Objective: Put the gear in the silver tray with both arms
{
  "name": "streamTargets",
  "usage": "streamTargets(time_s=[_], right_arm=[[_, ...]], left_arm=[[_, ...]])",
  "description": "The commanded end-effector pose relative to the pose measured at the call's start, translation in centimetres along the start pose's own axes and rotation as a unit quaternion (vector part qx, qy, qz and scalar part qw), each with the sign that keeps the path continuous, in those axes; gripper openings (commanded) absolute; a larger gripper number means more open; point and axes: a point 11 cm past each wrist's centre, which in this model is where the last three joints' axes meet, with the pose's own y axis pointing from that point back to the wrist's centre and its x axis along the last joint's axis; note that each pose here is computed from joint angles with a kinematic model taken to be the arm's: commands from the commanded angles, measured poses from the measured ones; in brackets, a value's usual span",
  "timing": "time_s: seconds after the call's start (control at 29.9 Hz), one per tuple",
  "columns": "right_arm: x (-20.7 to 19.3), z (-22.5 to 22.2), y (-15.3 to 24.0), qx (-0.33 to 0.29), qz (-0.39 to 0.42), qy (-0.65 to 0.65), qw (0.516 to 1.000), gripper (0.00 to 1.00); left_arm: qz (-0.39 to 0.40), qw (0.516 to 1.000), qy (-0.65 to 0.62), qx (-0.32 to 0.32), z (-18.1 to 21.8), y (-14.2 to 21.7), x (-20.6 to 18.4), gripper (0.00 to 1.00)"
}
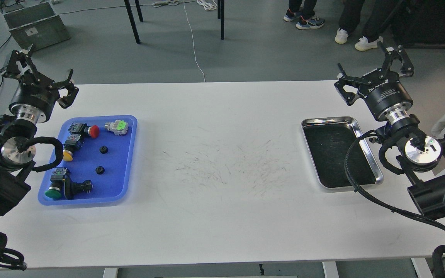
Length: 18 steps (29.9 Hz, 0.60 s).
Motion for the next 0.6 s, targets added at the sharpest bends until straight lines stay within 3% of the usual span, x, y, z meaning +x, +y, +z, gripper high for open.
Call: streamTargets(time_s=[0.0,0.37,0.57], right_arm=[[0.1,-0.2,0.1,0.004,0.000,-0.002,1.000,0.99],[0.5,0.2,-0.1,-0.001,0.024,0.001,1.000,0.99],[0.4,0.2,-0.1,-0.002,0.024,0.000,1.000,0.99]], left_arm=[[0.001,1.000,-0.007,-0.003,-0.1,0.1,0.1,0.99],[-0.011,0.999,-0.033,0.011,0.1,-0.1,-0.2,0.99],[-0.041,0.990,-0.118,0.067,-1.4,0.2,-0.5,0.99]])
